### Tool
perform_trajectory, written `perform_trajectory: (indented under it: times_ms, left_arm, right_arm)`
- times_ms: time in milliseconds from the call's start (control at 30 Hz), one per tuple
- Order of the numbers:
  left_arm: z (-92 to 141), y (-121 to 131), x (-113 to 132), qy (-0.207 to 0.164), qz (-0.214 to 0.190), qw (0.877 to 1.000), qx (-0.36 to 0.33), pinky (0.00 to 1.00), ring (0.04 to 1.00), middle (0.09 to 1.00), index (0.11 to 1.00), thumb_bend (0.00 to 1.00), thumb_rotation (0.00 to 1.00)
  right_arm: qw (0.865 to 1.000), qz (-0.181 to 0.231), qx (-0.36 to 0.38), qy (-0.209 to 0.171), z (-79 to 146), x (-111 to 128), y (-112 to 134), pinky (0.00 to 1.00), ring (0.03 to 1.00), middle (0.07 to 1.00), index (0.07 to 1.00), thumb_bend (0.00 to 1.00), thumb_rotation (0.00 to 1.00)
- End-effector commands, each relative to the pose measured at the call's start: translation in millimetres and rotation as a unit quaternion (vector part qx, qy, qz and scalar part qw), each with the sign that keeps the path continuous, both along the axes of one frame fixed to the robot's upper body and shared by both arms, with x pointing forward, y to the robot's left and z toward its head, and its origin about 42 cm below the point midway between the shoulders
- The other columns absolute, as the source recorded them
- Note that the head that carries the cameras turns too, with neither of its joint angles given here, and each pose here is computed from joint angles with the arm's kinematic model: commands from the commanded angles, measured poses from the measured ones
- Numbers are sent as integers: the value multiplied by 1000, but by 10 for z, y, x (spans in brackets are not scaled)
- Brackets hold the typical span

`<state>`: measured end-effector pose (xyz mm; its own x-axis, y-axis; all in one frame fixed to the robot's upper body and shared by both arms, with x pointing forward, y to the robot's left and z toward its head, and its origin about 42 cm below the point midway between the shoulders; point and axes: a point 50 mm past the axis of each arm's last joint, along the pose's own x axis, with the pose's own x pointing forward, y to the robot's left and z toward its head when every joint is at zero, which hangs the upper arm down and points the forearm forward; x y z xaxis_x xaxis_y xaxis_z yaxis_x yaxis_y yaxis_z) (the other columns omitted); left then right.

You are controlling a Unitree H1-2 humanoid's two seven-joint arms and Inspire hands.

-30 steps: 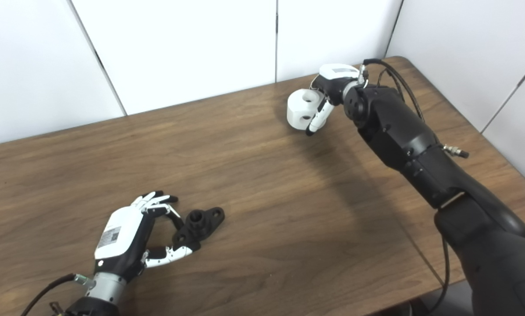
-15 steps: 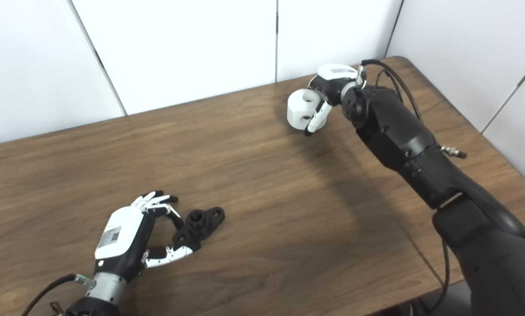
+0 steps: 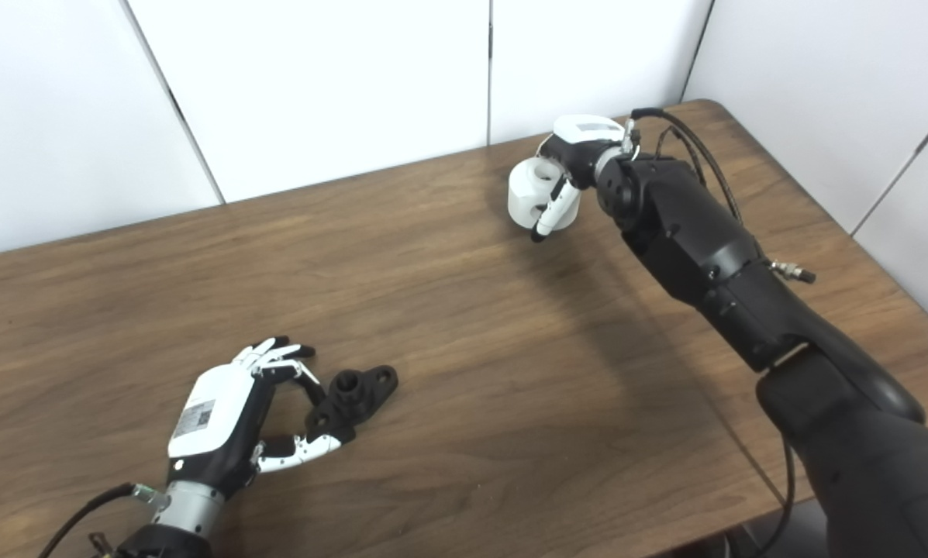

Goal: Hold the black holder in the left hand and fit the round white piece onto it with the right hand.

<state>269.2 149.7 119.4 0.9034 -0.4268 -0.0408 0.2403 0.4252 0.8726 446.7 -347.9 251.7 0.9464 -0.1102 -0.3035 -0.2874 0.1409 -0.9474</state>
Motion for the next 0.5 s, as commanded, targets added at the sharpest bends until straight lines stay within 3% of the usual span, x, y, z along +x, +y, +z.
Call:
perform_trajectory:
  times_ms: [0, 467]
  left_arm:
    - [-508, 116, -263, 136, 2, 987, 81, 921, 913, 808, 486, 520, 55]
    - [-487, 87, -260, 135, 1, 987, 83, 925, 916, 809, 486, 520, 56]
  right_arm:
    - [998, 6, -24, -65, 457, 130, -3, 732, 810, 723, 727, 932, 284]
    - [998, 8, -29, -60, 490, 148, 4, 730, 786, 683, 712, 928, 255]
